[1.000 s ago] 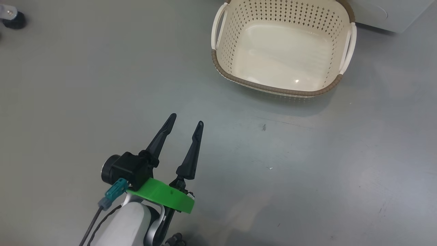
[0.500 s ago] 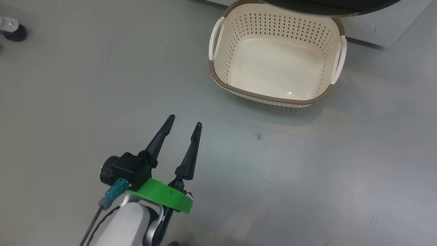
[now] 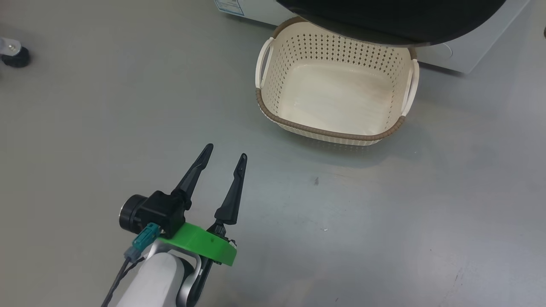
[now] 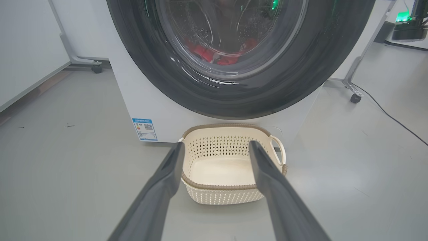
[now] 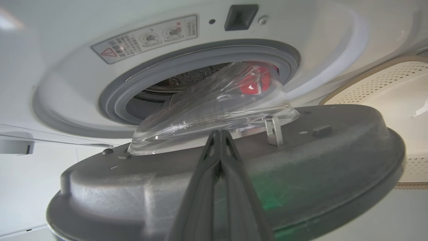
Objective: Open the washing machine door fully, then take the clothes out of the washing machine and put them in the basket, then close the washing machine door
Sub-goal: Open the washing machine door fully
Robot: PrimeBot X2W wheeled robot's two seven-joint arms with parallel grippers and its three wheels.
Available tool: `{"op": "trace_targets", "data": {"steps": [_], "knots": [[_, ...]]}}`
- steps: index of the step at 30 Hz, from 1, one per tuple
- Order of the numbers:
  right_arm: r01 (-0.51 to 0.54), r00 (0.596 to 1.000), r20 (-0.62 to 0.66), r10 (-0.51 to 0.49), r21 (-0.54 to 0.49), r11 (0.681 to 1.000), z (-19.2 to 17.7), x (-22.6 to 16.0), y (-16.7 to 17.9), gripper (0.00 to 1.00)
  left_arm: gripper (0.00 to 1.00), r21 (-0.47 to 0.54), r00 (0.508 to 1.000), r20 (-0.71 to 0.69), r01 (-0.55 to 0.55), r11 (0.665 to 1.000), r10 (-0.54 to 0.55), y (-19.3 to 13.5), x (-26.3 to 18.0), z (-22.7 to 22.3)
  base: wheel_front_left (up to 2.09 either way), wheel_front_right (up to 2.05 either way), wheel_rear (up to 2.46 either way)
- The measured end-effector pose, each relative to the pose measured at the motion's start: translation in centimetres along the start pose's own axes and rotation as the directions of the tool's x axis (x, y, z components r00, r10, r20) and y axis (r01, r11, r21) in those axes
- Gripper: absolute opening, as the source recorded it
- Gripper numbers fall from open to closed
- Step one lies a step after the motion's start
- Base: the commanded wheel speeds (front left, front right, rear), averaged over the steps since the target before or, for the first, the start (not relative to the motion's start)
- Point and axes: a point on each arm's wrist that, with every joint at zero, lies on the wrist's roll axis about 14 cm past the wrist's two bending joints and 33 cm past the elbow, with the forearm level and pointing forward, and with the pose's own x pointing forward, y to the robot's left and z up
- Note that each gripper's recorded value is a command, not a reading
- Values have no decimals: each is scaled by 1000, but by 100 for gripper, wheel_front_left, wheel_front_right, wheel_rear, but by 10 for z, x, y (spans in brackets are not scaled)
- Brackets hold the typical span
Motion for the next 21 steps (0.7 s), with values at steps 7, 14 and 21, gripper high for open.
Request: {"op": "trace_targets", "data": {"steps": [7,14,21], "knots": [[14,1000,-25,-14,13,1000,-15,-9,-3,0,100,6,1000,24,5,1000,-5,-2,-3,9,0,0,0],[42,997,-66,-40,29,999,-36,-20,-10,0,100,-1,999,39,16,1000,-16,-7,-12,13,0,0,0],[45,997,-71,-43,27,999,-42,-27,-8,0,100,2,998,49,27,1000,-27,-11,-14,16,0,0,0]]}}
